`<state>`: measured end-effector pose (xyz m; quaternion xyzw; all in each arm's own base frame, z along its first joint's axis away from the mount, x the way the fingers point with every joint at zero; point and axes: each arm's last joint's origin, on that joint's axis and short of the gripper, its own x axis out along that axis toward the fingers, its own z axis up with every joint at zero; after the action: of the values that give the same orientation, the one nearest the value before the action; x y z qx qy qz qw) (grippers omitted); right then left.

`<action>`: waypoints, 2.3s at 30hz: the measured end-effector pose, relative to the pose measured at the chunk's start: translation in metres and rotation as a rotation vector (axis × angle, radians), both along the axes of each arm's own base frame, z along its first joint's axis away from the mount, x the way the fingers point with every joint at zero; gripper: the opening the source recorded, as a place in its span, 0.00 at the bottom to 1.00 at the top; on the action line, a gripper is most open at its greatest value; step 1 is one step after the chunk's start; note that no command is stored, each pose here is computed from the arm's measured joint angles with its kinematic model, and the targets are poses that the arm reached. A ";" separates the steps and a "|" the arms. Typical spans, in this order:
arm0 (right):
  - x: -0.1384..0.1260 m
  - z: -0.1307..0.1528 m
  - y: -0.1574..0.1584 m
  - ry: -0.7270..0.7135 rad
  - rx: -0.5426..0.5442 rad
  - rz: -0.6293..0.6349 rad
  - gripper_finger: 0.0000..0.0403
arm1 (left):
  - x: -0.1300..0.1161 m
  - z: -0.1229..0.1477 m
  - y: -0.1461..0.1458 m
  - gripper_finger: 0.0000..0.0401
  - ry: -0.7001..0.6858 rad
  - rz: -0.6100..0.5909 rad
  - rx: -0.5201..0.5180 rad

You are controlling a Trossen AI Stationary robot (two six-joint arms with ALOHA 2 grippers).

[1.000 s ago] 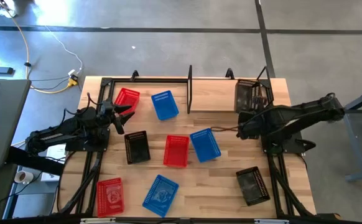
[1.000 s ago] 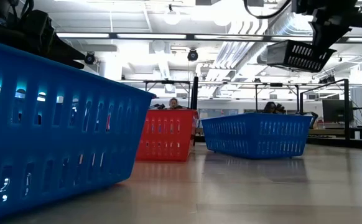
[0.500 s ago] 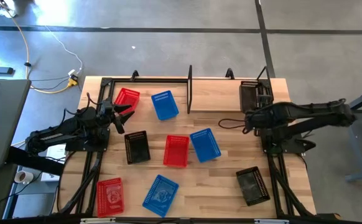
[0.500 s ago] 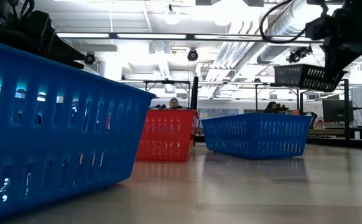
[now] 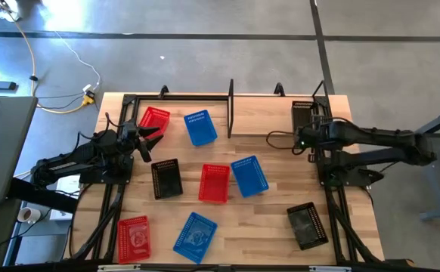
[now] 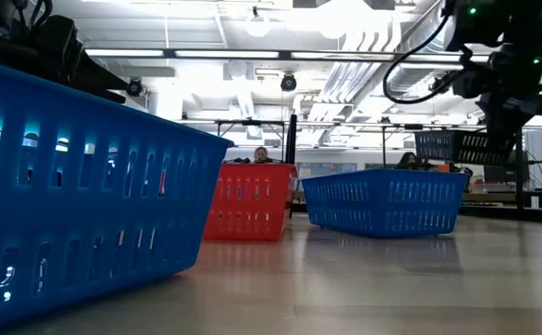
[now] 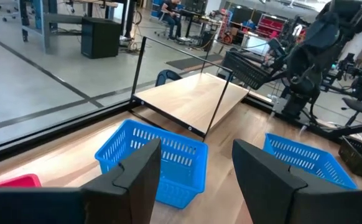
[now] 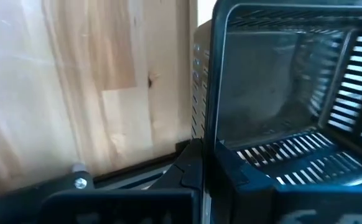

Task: Stack baskets on shelf by color
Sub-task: Put the top right black basket on the shelf, then put the top blue basket on the shelf

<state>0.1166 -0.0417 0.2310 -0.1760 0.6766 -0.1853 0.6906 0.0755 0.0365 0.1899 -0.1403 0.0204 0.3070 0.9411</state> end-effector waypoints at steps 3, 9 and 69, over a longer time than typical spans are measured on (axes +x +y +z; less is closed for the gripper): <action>0.001 -0.001 -0.008 0.009 0.009 0.011 0.00 | 0.000 0.000 0.000 0.47 -0.009 0.002 -0.012; 0.000 -0.004 -0.025 0.050 0.051 -0.017 0.00 | 0.000 0.000 0.000 0.47 -0.009 0.006 -0.012; 0.013 -0.009 -0.055 0.106 0.073 -0.059 0.22 | 0.000 0.000 0.000 0.47 -0.008 0.005 -0.013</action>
<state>0.1296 -0.0972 0.2219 -0.1402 0.7232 -0.1714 0.6541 0.0755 0.0366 0.1898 -0.1476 0.0181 0.3087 0.9395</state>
